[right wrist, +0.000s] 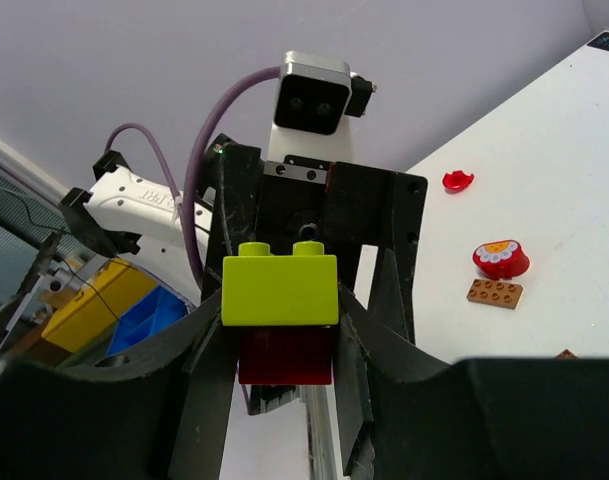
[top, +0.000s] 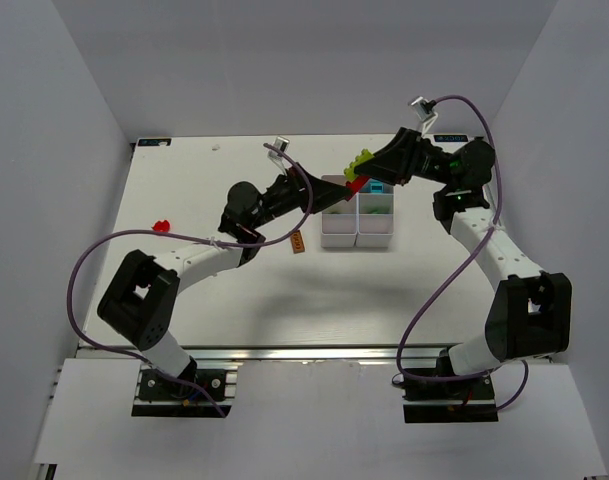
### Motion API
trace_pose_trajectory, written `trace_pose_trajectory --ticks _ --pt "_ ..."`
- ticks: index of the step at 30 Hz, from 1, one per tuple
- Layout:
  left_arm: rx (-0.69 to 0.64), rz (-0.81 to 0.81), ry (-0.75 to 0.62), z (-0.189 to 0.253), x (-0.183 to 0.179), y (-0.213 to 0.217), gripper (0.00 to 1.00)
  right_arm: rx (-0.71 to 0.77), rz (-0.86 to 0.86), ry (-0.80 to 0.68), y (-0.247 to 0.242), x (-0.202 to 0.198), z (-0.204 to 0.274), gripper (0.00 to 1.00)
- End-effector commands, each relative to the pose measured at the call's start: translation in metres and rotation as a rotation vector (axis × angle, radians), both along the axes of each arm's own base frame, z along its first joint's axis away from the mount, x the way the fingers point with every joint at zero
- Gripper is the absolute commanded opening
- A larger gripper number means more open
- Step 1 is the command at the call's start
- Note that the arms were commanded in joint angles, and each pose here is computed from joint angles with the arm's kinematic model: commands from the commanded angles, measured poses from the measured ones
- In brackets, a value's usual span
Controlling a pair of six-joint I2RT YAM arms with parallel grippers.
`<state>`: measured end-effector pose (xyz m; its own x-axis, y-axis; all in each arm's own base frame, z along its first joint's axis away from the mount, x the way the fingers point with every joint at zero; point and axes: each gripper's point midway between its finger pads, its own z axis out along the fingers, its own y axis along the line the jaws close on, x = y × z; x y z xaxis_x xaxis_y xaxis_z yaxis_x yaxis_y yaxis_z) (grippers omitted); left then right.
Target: Sort the legos into containers by color
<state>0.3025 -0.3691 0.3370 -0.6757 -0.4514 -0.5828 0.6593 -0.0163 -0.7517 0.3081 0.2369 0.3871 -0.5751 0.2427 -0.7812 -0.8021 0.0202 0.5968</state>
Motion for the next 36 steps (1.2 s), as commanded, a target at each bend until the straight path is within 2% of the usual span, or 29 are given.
trace_pose_trajectory --ticks 1,10,16,20,27,31,35,36 --pt "-0.081 -0.037 -0.09 0.04 -0.013 0.003 0.89 0.009 0.009 -0.032 0.002 -0.004 0.003 0.0" --pt "-0.112 -0.089 -0.062 0.039 -0.017 0.001 0.74 -0.005 -0.008 -0.028 0.007 0.001 -0.005 0.0" --pt "-0.098 -0.114 -0.052 0.035 -0.018 -0.002 0.71 -0.002 -0.019 -0.027 0.008 0.007 -0.003 0.0" --pt "-0.091 -0.127 -0.046 0.032 -0.018 -0.004 0.63 -0.003 -0.023 -0.028 0.007 0.008 -0.003 0.0" --pt "-0.092 -0.142 -0.031 0.029 -0.015 -0.008 0.18 -0.011 -0.025 -0.028 0.007 0.008 -0.005 0.0" --pt "-0.089 -0.14 -0.041 0.032 -0.013 -0.009 0.0 -0.019 -0.021 -0.039 0.008 0.007 -0.006 0.0" --pt "-0.052 -0.14 -0.034 0.027 -0.01 -0.013 0.0 -0.048 -0.013 -0.044 0.008 0.009 -0.011 0.08" --pt "-0.037 -0.146 -0.034 0.024 -0.011 -0.013 0.0 -0.052 -0.01 -0.047 0.008 0.009 -0.012 0.15"
